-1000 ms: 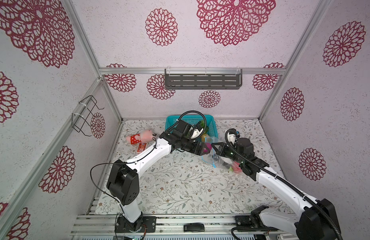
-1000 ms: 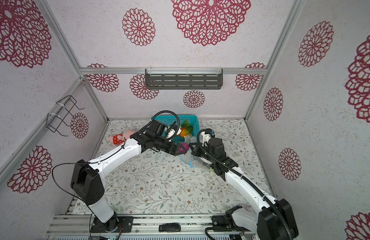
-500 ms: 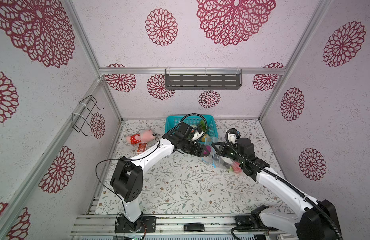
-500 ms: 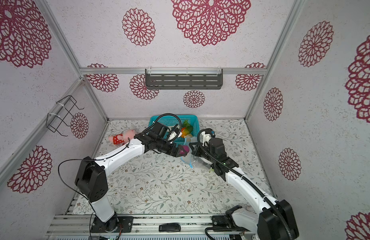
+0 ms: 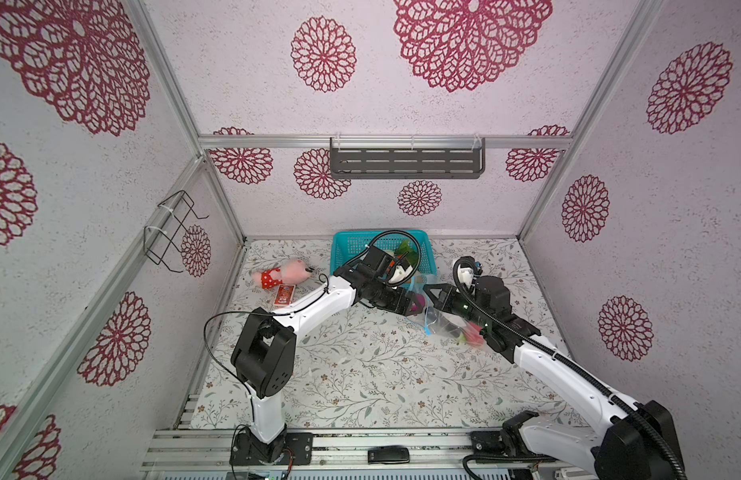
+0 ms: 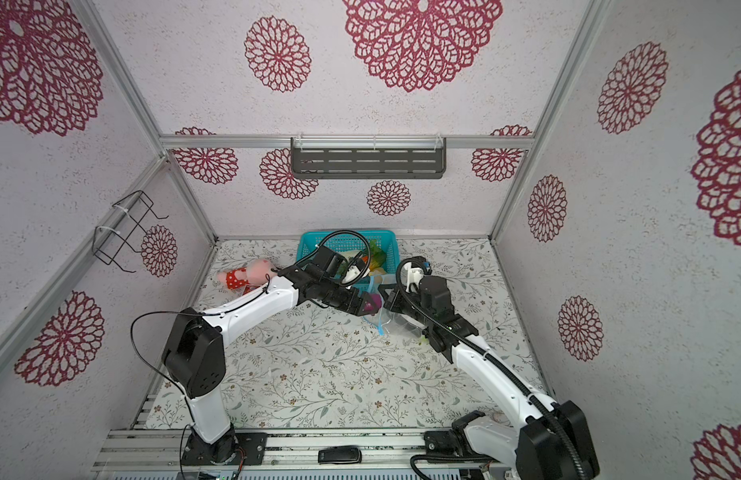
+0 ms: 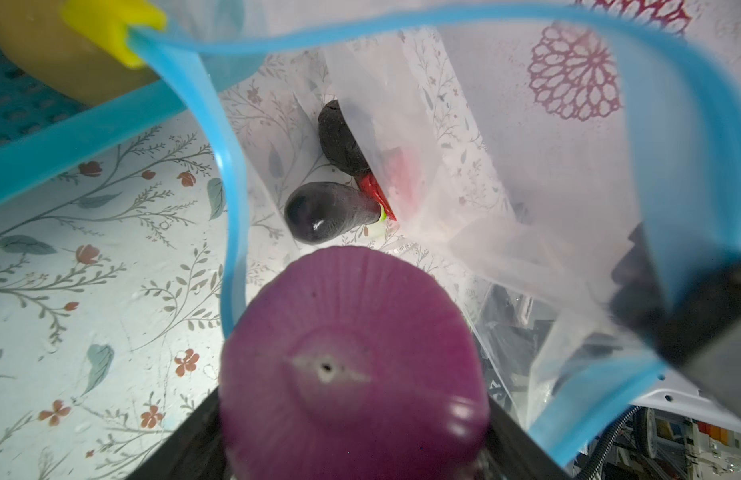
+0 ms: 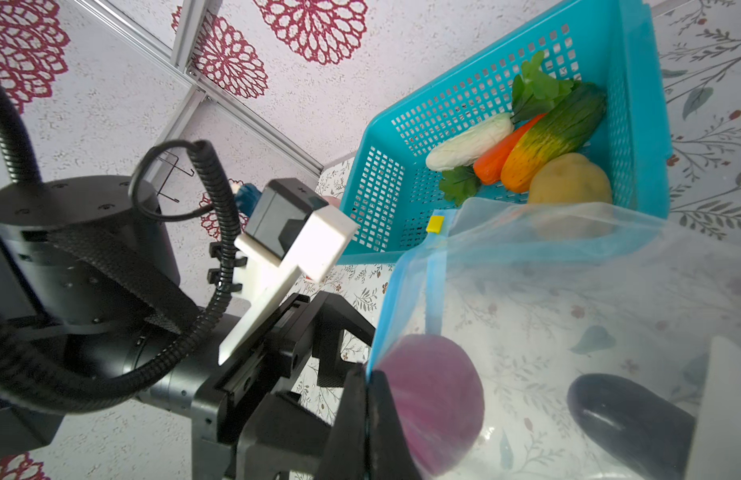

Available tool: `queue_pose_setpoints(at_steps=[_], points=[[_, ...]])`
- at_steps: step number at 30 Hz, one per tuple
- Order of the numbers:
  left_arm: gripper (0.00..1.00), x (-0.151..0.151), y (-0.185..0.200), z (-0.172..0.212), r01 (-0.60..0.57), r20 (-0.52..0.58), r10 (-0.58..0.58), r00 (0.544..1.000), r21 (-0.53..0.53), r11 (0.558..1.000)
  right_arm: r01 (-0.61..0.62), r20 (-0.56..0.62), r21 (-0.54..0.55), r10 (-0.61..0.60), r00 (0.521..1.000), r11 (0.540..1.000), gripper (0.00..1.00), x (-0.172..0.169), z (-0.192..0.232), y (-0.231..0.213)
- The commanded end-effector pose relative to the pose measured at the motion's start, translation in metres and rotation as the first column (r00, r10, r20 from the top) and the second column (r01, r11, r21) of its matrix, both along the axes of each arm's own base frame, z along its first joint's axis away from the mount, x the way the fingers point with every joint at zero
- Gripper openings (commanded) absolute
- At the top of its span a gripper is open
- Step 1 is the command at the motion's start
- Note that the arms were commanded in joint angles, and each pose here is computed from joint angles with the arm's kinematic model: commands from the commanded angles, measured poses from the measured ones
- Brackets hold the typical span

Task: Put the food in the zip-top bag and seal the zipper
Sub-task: 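Lower the onion into the bag mouth held by the right gripper, then open the left gripper to drop the onion into the bag, then move the left gripper back over the basket toward the white cabbage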

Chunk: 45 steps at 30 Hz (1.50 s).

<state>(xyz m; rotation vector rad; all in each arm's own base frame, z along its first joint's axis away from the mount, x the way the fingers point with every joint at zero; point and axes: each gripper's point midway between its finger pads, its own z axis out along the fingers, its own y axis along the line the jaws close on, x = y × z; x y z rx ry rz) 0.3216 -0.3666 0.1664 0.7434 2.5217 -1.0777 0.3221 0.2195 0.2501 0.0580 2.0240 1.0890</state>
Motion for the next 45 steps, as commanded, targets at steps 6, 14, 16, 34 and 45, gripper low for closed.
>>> queue_pose_setpoints(at_steps=[6,14,16,34,45], points=[[0.67,0.002,-0.005,0.003,0.019,0.037,-0.019,0.999,0.011,1.000,-0.014,0.062,0.044,0.011,0.998,0.999,0.00,-0.003,0.021,0.000],[0.78,0.001,-0.005,0.004,0.018,0.046,-0.020,0.999,0.028,0.999,-0.013,0.070,0.045,0.009,0.997,0.999,0.00,-0.004,0.025,0.000],[0.82,0.000,-0.005,0.004,0.021,0.053,-0.023,0.998,0.029,0.999,-0.011,0.072,0.042,0.008,0.997,0.999,0.00,-0.004,0.026,-0.001],[0.86,0.004,0.006,0.027,-0.005,0.127,0.001,0.992,0.029,1.000,0.004,0.082,0.016,-0.005,0.997,1.000,0.00,-0.004,0.030,-0.005],[0.84,0.098,0.097,0.044,-0.222,0.294,0.175,0.940,0.137,0.965,0.006,0.087,0.025,-0.008,0.996,1.000,0.00,-0.005,0.026,-0.006]])
